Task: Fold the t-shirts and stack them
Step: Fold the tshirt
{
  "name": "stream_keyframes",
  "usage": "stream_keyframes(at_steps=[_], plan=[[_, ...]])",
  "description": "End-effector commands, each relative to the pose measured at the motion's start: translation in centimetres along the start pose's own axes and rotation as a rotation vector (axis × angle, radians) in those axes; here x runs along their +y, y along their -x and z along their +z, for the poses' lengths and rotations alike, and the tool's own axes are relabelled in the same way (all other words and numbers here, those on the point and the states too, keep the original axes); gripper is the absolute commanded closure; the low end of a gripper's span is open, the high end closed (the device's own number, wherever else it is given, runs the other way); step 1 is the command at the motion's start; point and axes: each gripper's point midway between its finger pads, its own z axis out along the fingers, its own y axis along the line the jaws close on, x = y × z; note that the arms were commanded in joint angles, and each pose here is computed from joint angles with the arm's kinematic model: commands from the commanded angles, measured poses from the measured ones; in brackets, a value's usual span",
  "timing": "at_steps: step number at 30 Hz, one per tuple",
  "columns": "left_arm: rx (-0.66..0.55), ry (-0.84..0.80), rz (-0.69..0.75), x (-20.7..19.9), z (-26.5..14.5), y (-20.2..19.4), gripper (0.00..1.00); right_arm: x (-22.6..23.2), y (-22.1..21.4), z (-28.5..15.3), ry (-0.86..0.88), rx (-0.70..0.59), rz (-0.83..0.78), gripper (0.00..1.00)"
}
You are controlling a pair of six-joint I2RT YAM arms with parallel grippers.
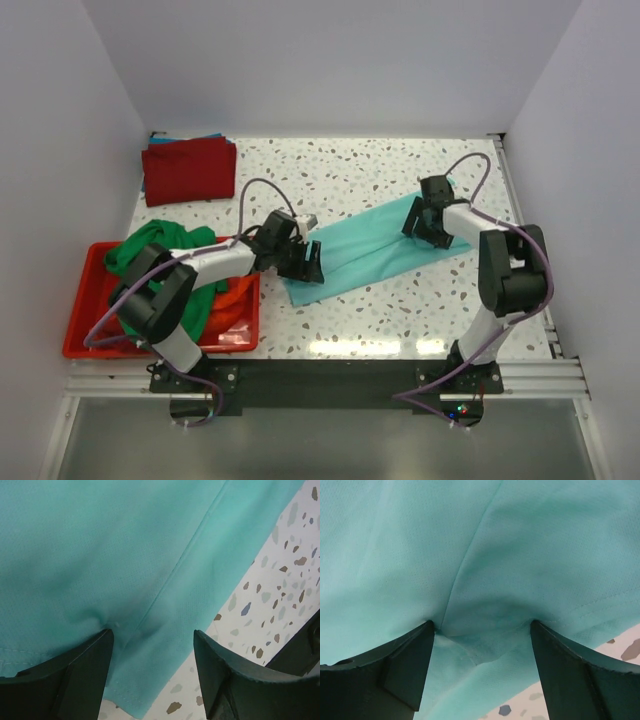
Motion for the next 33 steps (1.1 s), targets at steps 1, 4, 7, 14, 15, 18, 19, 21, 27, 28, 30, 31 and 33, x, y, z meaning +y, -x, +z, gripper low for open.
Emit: stream_keyframes(at_steps=[1, 4, 7, 14, 15, 18, 19, 21, 27, 28, 30, 31, 33], plan=[[0.044, 0.018, -0.042, -0.1, 0.3, -2.8, 0.30, 0.0, 0.6, 2.0, -0.045, -0.013, 0.021, 0.19], [0.059, 0.017, -0.097, -0.6, 0.4, -4.2, 0.30, 0.7, 1.2, 3.3, -0.050, 0.005, 0.004, 0.19], [0.064, -0.022, -0.140, -2.4, 0.6, -4.8, 0.30, 1.8, 2.6, 4.3, -0.044, -0.001, -0.006, 0.19], [0.074, -0.106, -0.111, -7.2, 2.2, -4.7, 0.29, 4.3, 4.9, 5.6, -0.001, 0.016, -0.036, 0.19], [0.083, -0.111, -0.114, -7.6, 2.4, -4.9, 0.30, 4.6, 5.1, 5.7, 0.005, 0.016, -0.035, 0.19], [0.080, -0.171, -0.098, -10.1, 3.3, -4.9, 0.29, 5.7, 6.0, 5.9, 0.029, 0.020, -0.047, 0.19], [0.094, -0.185, -0.094, -10.9, 3.7, -5.3, 0.29, 6.3, 6.8, 5.7, 0.043, 0.007, -0.049, 0.19], [0.103, -0.204, -0.087, -11.9, 4.0, -5.6, 0.29, 6.6, 6.7, 6.0, 0.042, 0.022, -0.072, 0.19], [0.143, -0.265, -0.061, -15.3, 5.1, -7.3, 0.29, 8.0, 8.0, 5.9, 0.062, 0.005, -0.142, 0.18], [0.146, -0.280, -0.054, -15.9, 5.2, -7.5, 0.29, 8.3, 8.2, 5.7, 0.079, 0.001, -0.156, 0.18], [0.139, -0.298, -0.034, -16.9, 5.2, -7.2, 0.29, 8.7, 8.5, 5.1, 0.101, -0.005, -0.165, 0.18], [0.128, -0.301, -0.024, -17.2, 5.2, -7.0, 0.29, 9.1, 8.3, 4.6, 0.127, 0.001, -0.167, 0.18], [0.089, -0.307, 0.005, -17.8, 5.1, -5.7, 0.28, 9.8, 8.6, 3.1, 0.179, -0.026, -0.166, 0.17]])
